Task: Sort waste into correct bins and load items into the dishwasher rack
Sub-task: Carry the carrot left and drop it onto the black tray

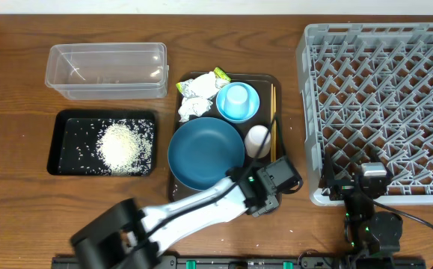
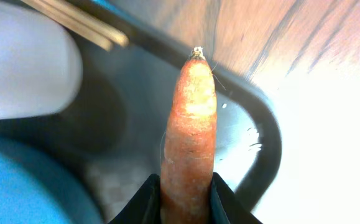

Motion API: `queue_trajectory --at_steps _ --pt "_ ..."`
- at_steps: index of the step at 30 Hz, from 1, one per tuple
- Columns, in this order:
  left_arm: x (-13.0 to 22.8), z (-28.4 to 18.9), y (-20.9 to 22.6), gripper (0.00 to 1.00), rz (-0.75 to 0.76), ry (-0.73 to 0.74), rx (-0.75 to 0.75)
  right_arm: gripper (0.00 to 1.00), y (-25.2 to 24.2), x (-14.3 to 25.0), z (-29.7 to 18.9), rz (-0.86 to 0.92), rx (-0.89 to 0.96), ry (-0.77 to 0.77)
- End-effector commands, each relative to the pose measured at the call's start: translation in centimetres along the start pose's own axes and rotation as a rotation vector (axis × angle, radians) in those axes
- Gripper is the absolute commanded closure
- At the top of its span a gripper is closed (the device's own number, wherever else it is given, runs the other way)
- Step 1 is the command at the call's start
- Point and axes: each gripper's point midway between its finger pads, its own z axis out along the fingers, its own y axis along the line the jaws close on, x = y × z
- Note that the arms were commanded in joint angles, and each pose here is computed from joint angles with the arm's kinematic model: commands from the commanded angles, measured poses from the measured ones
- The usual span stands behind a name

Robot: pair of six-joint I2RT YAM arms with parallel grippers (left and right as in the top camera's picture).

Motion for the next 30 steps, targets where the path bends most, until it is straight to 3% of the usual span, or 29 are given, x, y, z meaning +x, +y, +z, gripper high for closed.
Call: queue_trajectory --at_steps 1,9,14,22,30 --pt "-1.9 -3.7 0.8 0.78 -0.036 -0.115 -0.018 0.01 -0.3 0.2 0.0 0.015 0.014 0.005" --pt "-2.3 -9.4 7.3 0.78 -0.182 -0.258 -0.14 0.01 -0.3 0.2 0.0 0.015 0.014 0.005" --pt "-0.1 -11.7 14.4 0.79 -0.423 -0.297 -0.237 0.01 -0.3 0.2 0.0 0.015 0.014 0.005" --pt "9.2 -13.1 25.8 0.79 -1.01 -0.262 -0.406 0.01 -0.3 0.2 0.0 0.015 0.014 0.005" --pt "19.2 -13.9 31.0 0.79 -1.525 -0.233 -0.488 0.01 -0.3 0.2 0.0 0.015 0.014 0.005"
